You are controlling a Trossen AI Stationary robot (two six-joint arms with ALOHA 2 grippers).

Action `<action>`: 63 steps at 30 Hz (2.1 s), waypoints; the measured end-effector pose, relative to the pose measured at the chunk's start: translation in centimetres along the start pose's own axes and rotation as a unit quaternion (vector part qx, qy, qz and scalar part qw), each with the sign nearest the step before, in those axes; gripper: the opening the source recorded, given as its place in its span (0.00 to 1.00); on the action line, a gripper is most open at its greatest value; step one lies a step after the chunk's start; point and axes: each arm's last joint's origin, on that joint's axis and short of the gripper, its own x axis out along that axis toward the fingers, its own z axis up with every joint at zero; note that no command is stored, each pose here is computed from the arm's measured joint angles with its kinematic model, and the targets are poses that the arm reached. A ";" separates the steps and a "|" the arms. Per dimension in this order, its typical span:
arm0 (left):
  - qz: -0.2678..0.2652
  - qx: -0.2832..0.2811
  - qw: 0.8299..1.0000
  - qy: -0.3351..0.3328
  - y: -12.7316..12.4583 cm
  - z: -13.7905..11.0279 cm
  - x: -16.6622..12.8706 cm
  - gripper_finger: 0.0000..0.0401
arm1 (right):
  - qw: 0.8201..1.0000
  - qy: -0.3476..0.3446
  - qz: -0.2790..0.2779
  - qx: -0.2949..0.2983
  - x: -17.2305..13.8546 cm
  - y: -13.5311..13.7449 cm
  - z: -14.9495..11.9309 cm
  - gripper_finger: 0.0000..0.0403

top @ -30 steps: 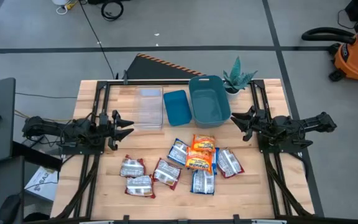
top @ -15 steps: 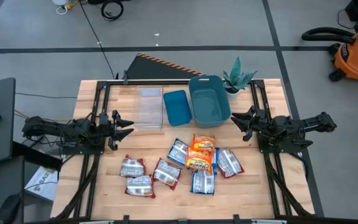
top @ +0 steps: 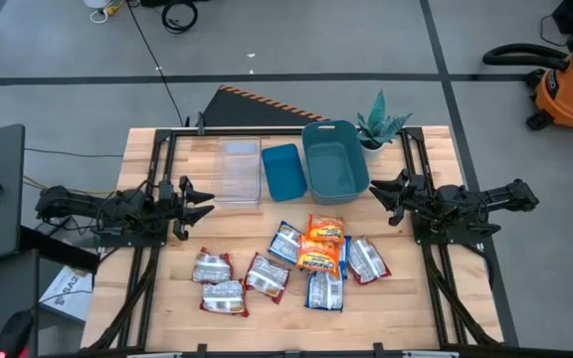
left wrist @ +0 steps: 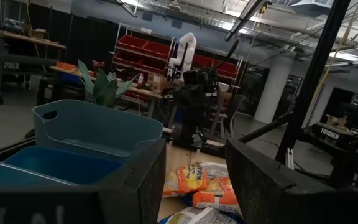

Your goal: Sort Maruchan noodles

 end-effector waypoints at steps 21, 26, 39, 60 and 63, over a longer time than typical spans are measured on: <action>0.000 0.000 1.000 0.000 0.0 0.0 0.0 0.43 | 1.000 0.000 0.000 -0.024 0.0 0.0 0.0 0.31; -0.005 -0.047 0.999 -0.019 -0.1 0.4 0.0 0.43 | 0.999 0.000 0.000 -0.034 0.0 0.0 0.0 0.31; -0.010 -0.028 0.999 -0.041 -0.2 0.9 0.0 0.43 | 0.997 -0.074 0.012 0.005 -0.1 0.3 1.6 0.31; 0.018 -0.034 0.999 -0.034 0.0 0.6 0.1 0.43 | 0.949 0.289 0.011 -0.128 5.8 5.0 2.0 0.31; 0.036 -0.041 0.998 -0.008 -0.1 0.8 0.5 0.43 | 0.917 0.363 0.012 -0.165 7.2 6.2 1.3 0.31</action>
